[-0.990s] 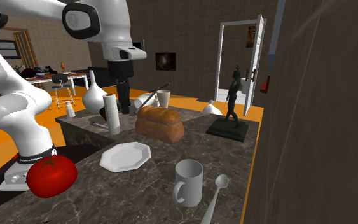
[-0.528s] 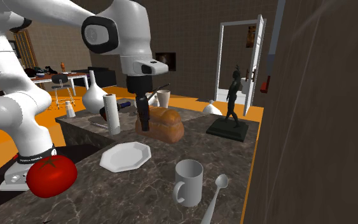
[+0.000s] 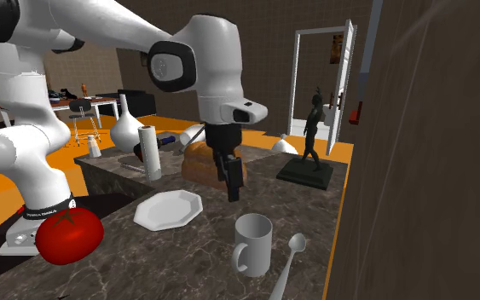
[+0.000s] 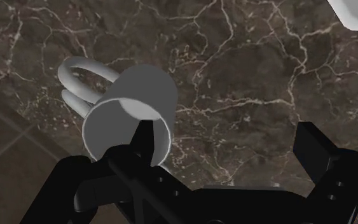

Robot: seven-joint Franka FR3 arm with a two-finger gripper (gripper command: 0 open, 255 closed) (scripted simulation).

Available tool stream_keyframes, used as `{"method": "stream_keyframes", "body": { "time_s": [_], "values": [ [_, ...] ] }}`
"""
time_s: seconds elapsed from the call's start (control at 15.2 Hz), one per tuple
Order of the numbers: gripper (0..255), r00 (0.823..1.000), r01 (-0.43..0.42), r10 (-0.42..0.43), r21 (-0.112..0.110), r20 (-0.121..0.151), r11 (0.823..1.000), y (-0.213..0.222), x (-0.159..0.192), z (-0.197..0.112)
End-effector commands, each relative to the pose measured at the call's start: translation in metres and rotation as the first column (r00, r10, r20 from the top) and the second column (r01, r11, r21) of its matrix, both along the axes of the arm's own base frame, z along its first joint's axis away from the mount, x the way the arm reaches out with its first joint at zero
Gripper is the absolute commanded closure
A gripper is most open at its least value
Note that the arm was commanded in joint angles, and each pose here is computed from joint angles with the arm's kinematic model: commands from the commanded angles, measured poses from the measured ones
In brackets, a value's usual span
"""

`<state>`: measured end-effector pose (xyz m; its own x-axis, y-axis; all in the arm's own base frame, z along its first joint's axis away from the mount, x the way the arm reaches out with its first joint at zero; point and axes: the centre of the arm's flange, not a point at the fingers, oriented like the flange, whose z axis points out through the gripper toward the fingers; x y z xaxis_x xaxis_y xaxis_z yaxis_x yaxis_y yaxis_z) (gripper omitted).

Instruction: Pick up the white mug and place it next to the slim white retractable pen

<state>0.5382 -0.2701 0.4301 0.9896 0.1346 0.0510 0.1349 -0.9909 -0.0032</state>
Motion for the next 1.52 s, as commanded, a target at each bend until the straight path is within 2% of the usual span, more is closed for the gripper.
{"method": "stream_keyframes", "body": {
  "time_s": [0.0,0.13,0.66,1.19,1.25,1.45],
  "values": [
    [0,1.0,-0.01,0.01,-0.002,0.005,1.0,-0.018,0.015,-0.01],
    [0,1.0,-0.019,0.019,-0.005,0.01,1.0,-0.034,0.032,-0.019],
    [0,1.0,-0.019,0.019,-0.005,0.01,1.0,-0.034,0.035,-0.059],
    [0,1.0,-0.019,0.019,-0.005,0.01,1.0,-0.034,0.035,-0.059],
    [255,1.0,-0.019,0.019,-0.005,0.01,1.0,-0.034,0.035,-0.059],
    [255,1.0,-0.019,0.019,-0.005,0.01,1.0,-0.034,0.035,-0.059]
  ]
}}
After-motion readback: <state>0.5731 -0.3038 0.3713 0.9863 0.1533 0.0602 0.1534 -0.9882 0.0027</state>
